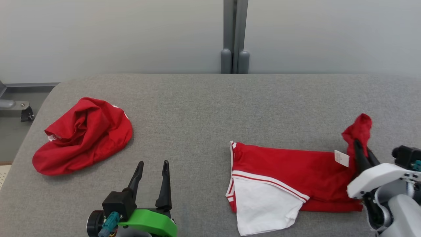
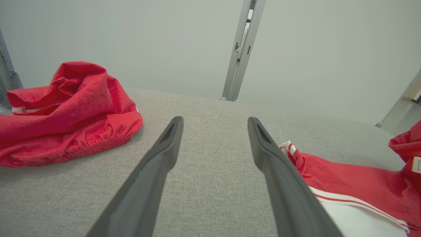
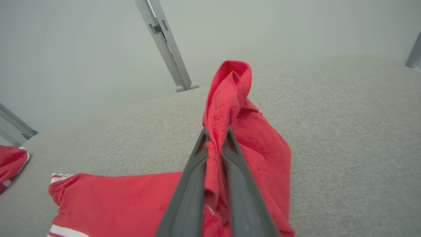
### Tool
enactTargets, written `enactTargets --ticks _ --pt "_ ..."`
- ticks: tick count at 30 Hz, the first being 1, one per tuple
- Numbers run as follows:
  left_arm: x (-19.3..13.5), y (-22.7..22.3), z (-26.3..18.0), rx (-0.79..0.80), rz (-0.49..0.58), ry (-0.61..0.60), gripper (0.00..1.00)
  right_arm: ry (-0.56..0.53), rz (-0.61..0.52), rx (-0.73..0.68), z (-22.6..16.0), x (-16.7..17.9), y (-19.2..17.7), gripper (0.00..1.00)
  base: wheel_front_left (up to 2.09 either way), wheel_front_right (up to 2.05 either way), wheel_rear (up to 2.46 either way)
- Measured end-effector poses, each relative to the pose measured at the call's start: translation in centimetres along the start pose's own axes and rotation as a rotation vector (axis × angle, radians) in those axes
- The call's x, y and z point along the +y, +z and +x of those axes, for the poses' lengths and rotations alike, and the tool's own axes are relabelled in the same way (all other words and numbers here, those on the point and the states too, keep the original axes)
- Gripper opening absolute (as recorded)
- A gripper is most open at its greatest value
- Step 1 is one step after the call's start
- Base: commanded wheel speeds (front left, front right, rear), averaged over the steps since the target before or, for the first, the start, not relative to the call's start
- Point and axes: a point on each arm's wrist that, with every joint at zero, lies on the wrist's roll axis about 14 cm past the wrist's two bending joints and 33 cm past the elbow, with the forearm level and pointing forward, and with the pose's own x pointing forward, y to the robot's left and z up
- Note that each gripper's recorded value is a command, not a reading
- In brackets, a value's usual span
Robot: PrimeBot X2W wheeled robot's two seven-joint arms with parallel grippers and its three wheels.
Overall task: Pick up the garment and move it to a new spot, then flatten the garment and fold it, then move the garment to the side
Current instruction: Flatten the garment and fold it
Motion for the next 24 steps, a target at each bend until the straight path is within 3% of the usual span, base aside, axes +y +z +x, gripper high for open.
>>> enactTargets --ticks 5,9,24 --pt "1.8 0.6 -0.3 -0.019 -0.002 0.055 1.00 0.160 0.050 0.018 0.9 7.7 -0.9 0.00 0.00 0.00 0.00" --pt "2.8 0.8 -0.7 -0.023 0.000 0.087 1.00 0.238 0.064 0.071 0.7 11.7 -2.8 0.00 0.00 0.00 0.00" --pt "5.5 0.4 -1.7 -0.008 0.009 0.172 1.00 0.353 0.069 0.248 -0.3 16.9 -9.6 0.00 0.00 0.00 0.00"
